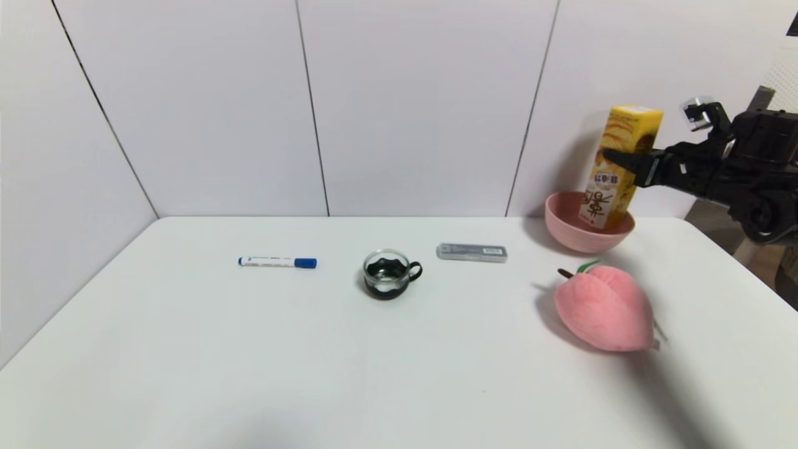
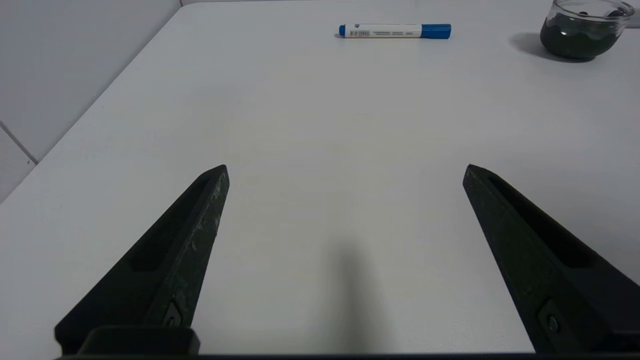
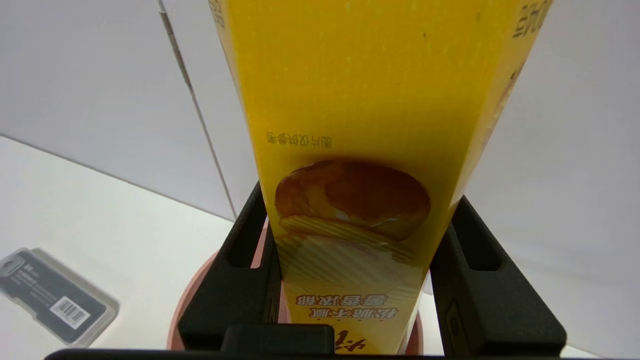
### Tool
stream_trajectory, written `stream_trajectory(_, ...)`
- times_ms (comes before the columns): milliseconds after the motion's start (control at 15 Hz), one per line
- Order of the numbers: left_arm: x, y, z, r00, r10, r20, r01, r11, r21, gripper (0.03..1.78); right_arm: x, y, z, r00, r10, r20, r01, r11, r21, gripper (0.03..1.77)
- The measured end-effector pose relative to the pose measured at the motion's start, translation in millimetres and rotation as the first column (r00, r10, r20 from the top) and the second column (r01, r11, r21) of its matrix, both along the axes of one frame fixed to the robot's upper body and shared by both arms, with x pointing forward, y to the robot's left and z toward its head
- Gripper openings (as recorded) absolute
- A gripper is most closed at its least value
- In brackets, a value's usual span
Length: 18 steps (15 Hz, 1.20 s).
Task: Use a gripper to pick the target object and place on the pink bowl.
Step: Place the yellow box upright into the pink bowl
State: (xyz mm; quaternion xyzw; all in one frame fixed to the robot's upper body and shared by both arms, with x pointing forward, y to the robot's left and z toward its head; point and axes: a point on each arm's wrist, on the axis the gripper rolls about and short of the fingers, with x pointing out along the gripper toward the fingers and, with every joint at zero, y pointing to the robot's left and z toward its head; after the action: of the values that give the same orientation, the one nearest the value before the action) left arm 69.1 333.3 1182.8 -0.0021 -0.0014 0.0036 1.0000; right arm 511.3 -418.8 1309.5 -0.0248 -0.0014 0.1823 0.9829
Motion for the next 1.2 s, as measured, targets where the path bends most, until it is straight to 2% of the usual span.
stream_trajectory(333,0.0,0.0,0.0,1.000,0.000,0.000,0.000,1.000,0.000,1.69,-1.8,10.8,0.8,1.000,0.028,-0.003,-0.028,1.000,0.003,0.81)
stream_trajectory(867,0.0,0.0,0.0,1.000,0.000,0.000,0.000,1.000,0.000,1.69,-2.9,27.9,-13.2,0.998,0.067,-0.020,-0.067,0.998,0.006,0.81)
stream_trajectory(1200,0.0,0.0,0.0,1.000,0.000,0.000,0.000,1.000,0.000,1.69,-1.4,29.1,-15.2,0.998,0.069,-0.011,-0.069,0.998,0.003,1.21)
